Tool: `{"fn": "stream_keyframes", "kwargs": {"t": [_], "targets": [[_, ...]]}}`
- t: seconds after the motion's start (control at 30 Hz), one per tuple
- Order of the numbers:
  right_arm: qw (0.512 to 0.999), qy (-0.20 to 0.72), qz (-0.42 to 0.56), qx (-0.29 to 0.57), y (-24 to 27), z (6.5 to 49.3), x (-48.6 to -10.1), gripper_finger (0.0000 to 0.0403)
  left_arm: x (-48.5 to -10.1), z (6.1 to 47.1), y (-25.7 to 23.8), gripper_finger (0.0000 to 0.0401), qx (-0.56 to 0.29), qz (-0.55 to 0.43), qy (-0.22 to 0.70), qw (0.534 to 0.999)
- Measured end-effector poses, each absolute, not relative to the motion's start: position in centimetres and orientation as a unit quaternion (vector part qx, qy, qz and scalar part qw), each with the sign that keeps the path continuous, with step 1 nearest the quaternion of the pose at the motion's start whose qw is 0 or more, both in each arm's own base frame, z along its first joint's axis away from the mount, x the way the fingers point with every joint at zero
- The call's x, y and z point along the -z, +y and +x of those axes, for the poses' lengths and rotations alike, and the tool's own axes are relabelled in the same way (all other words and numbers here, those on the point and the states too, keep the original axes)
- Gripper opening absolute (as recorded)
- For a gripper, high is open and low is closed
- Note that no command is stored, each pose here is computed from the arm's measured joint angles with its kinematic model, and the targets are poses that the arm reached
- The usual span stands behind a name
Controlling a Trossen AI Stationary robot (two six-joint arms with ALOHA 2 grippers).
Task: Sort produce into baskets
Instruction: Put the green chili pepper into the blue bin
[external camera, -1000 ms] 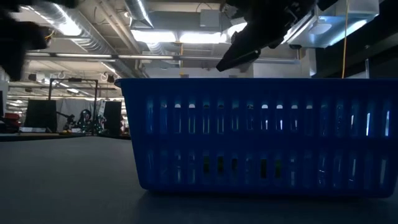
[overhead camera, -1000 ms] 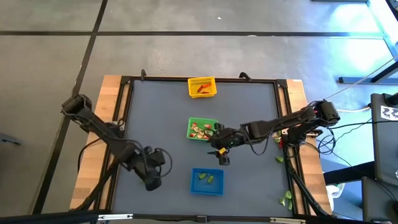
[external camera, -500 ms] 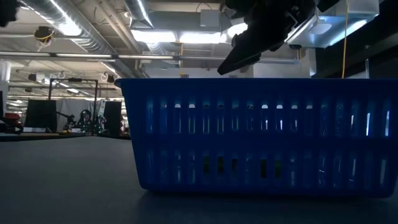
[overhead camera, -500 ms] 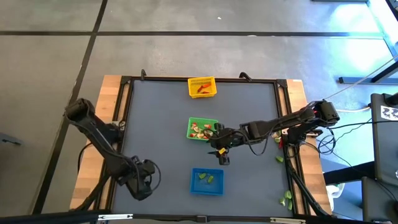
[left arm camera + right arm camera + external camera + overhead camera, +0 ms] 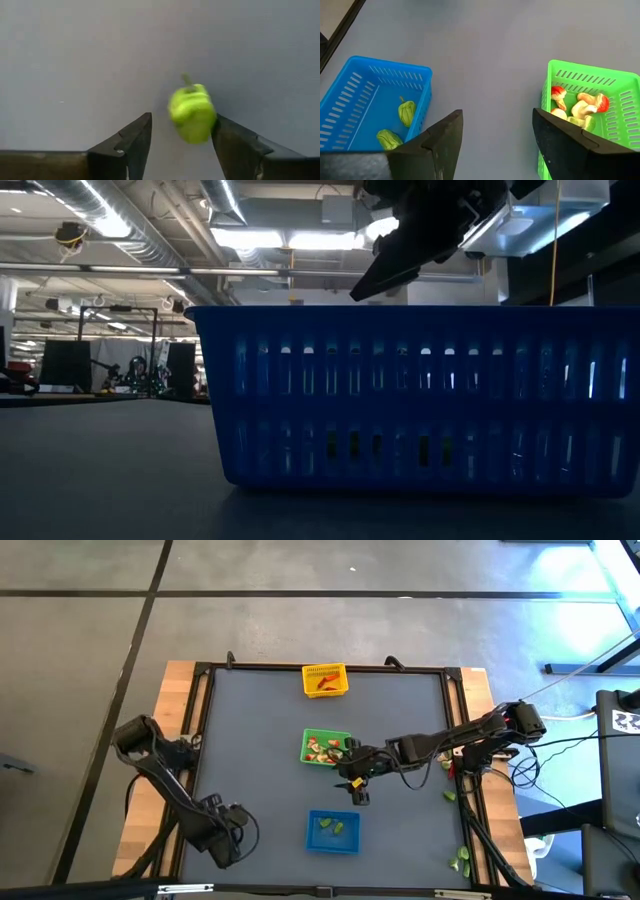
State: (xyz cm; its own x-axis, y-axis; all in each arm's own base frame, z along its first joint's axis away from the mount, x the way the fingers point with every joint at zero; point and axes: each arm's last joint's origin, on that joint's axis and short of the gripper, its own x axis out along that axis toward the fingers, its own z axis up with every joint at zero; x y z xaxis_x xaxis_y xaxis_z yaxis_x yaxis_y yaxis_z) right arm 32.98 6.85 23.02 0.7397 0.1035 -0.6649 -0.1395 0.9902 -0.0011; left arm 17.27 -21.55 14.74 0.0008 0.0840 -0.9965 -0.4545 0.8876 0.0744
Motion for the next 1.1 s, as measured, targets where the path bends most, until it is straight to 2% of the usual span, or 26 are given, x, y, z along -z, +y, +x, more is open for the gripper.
{"fn": "stream_keyframes", "kwargs": {"t": [0.5,0.73,0.97,1.1], "targets": [[0.932,0.35,-0.026,-0.09,8.5,32.3,-23.6,0.0237,-14.2,17.9,-21.8,0.0049,-0.172,-0.118,0.669,0.714],[0.926,0.367,-0.021,-0.09,10.0,30.0,-25.1,0.0237,-17.1,19.7,-21.7,0.0054,-0.143,-0.169,0.615,0.757],[0.909,0.403,0.015,-0.1,11.9,26.5,-26.6,0.0237,-21.5,23.2,-20.6,0.0064,-0.092,-0.202,0.469,0.855],[0.892,0.439,0.03,-0.102,13.1,25.2,-26.3,0.0237,-23.1,25.6,-20.2,0.0063,-0.036,-0.188,0.383,0.904]]}}
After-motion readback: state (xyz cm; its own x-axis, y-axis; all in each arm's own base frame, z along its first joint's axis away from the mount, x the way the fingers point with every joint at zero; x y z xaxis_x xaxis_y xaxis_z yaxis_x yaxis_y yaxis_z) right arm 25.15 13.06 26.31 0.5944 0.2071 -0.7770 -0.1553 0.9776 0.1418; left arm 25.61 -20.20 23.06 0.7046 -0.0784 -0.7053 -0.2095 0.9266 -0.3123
